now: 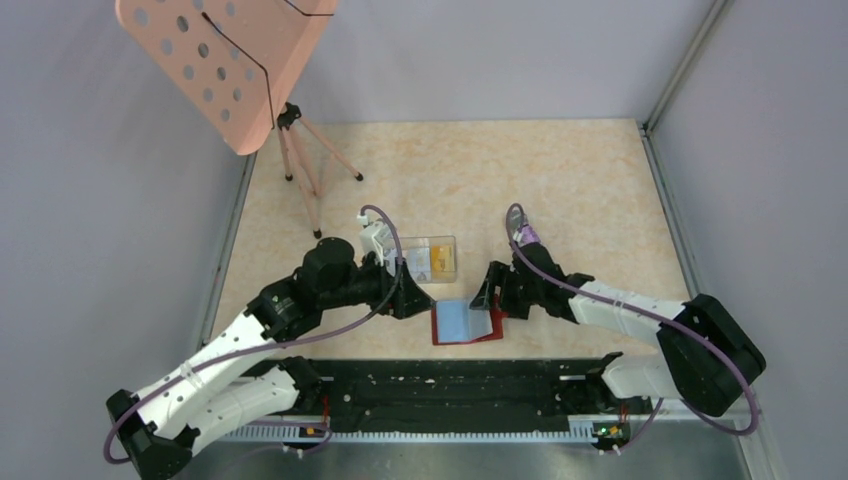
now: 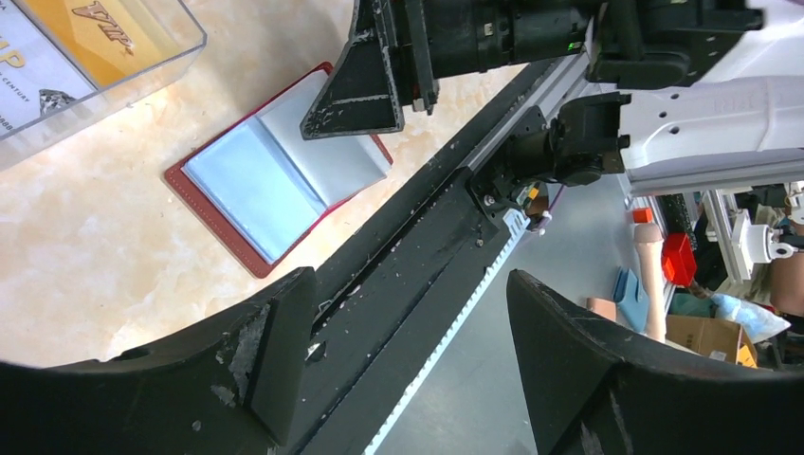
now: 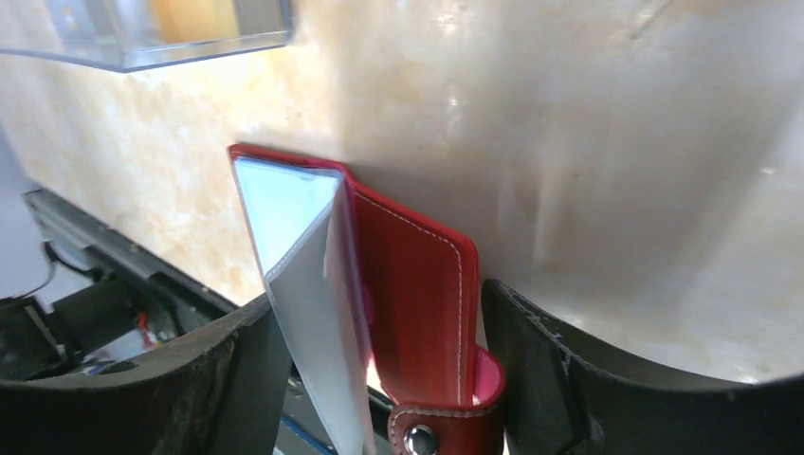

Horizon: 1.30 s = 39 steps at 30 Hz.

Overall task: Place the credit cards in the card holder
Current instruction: Place the card holder at the center of the board.

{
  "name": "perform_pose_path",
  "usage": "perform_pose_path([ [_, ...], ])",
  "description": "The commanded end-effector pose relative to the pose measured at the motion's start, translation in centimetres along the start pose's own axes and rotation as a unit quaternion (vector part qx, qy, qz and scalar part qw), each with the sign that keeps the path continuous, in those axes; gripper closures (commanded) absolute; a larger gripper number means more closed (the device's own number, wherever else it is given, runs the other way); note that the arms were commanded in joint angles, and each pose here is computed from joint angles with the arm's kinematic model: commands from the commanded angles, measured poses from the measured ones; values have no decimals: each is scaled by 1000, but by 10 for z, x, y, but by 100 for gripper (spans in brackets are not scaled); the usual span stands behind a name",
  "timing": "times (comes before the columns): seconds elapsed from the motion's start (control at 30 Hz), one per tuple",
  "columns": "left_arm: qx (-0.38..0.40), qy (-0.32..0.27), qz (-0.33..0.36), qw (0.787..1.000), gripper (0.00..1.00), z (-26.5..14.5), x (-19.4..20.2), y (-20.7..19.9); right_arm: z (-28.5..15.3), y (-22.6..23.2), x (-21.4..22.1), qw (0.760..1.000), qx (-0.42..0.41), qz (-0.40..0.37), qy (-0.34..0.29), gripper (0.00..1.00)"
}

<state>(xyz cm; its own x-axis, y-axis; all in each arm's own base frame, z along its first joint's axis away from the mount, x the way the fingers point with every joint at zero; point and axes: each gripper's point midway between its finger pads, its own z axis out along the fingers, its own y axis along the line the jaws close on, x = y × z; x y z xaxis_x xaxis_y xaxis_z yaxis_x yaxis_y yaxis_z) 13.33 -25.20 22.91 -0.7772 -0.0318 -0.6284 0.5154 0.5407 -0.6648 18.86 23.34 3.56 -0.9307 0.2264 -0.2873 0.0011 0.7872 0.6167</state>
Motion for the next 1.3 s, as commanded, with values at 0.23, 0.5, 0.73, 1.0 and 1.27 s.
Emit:
perform_pose_path([
  [0.23, -48, -5, -14, 999, 20, 8, -7, 14, -43, -15, -23, 991, 110, -72, -19, 26],
  [0.5, -76, -17, -46, 996, 14, 14, -10, 26, -65, 31, -28, 993, 44, -101, -31, 53],
  [0.73, -90, -3, -71, 993, 10, 19, 0, 35, -43, 70, -2, 992, -49, -112, 9, 86],
  [1.0, -81, 28, -81, 993, 11, 29, 19, 42, -5, 67, 28, 989, 8, -134, 56, 100],
  [1.27, -84, 80, -110, 987, 14, 44, 45, 54, 14, 9, 34, 987, 136, -71, 51, 100],
])
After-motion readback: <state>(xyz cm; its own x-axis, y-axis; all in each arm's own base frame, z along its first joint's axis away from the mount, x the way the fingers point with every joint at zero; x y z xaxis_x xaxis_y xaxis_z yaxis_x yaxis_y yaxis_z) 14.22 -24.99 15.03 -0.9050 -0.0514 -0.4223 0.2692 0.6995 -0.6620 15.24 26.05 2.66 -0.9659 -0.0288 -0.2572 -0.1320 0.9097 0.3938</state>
